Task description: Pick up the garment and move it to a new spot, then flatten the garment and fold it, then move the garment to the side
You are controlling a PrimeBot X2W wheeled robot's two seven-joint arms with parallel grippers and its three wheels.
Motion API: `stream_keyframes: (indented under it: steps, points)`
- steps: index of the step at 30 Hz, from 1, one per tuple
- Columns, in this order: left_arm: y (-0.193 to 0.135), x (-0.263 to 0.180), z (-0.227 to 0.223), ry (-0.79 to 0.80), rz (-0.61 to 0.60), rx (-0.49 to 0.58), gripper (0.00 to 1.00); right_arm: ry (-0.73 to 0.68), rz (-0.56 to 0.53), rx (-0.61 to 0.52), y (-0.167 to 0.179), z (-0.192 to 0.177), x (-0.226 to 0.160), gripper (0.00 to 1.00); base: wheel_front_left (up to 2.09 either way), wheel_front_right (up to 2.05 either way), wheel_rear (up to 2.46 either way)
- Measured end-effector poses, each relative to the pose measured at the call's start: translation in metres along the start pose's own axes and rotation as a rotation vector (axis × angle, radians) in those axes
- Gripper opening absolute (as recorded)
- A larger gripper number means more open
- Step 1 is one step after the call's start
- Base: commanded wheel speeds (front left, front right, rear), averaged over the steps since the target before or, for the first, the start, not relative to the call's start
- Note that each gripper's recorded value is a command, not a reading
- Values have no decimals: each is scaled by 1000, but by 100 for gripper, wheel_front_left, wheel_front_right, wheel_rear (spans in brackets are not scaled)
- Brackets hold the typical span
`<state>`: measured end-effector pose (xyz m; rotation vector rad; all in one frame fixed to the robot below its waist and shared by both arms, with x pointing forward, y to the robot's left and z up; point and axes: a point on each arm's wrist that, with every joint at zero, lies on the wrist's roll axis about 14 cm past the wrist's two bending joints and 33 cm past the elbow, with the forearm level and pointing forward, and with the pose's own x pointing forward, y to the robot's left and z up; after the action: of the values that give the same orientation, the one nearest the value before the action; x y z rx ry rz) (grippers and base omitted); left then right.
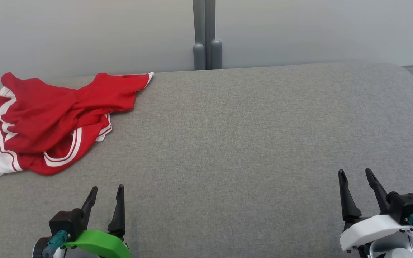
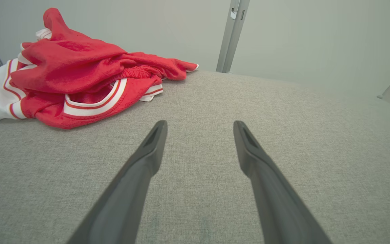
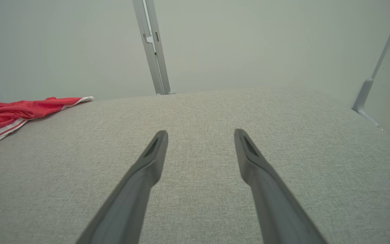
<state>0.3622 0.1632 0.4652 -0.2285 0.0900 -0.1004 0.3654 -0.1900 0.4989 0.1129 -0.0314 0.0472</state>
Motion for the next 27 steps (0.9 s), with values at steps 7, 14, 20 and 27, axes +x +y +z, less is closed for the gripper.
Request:
stream_keyframes:
  steps: [7,14,20,27]
  points:
    - [-2,1,0,-5,-14,43,100,-5,2,-47,-2,1,-1,100,0,0,0]
    - [-5,1,0,-10,-29,91,100,-14,11,-86,0,2,-2,100,0,0,0]
    - [-5,-1,-5,1,-37,136,100,-20,25,-133,2,3,-2,100,0,0,0]
    - [-8,-3,-9,6,-51,173,100,-27,37,-180,3,4,-3,100,0,0,0]
